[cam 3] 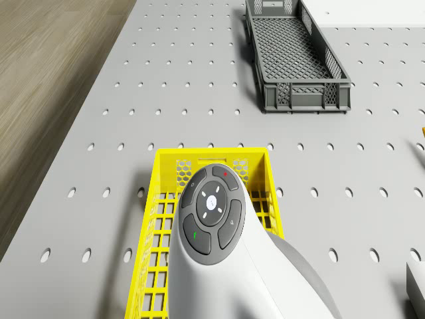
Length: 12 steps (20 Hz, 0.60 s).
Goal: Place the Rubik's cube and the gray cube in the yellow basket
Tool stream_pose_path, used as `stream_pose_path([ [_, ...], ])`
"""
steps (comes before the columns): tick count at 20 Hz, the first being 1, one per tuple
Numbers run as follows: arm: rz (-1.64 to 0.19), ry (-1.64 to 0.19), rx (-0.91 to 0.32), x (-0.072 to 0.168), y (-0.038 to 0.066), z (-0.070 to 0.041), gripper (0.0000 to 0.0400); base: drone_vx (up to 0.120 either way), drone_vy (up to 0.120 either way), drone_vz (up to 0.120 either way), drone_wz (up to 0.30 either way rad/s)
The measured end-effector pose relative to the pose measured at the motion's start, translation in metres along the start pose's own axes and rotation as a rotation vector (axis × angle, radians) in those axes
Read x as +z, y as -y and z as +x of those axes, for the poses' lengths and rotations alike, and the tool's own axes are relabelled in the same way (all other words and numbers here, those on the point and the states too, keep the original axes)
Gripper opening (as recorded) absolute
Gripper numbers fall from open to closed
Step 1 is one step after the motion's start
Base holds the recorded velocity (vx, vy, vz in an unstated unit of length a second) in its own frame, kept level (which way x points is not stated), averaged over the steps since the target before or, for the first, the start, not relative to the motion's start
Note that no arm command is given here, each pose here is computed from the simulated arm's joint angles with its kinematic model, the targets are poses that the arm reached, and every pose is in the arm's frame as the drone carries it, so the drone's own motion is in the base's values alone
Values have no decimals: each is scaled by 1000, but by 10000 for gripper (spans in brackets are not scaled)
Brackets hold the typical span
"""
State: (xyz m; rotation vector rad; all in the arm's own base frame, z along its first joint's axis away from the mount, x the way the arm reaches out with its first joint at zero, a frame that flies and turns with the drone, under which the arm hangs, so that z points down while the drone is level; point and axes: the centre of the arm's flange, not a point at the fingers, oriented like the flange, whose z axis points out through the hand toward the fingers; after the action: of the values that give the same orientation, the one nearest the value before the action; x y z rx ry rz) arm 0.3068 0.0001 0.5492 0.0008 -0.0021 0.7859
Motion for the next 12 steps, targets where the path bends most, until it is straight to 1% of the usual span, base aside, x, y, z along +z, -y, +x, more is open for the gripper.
stream_pose_path([
  [4,0,0,0,13,0,0,325,0,0,0,0],
  [6,0,0,0,16,0,0,350,0,0,0,0],
  [9,0,0,0,14,0,0,377,0,0,0,0],
  [12,0,0,0,5,0,0,389,0,0,0,0],
])
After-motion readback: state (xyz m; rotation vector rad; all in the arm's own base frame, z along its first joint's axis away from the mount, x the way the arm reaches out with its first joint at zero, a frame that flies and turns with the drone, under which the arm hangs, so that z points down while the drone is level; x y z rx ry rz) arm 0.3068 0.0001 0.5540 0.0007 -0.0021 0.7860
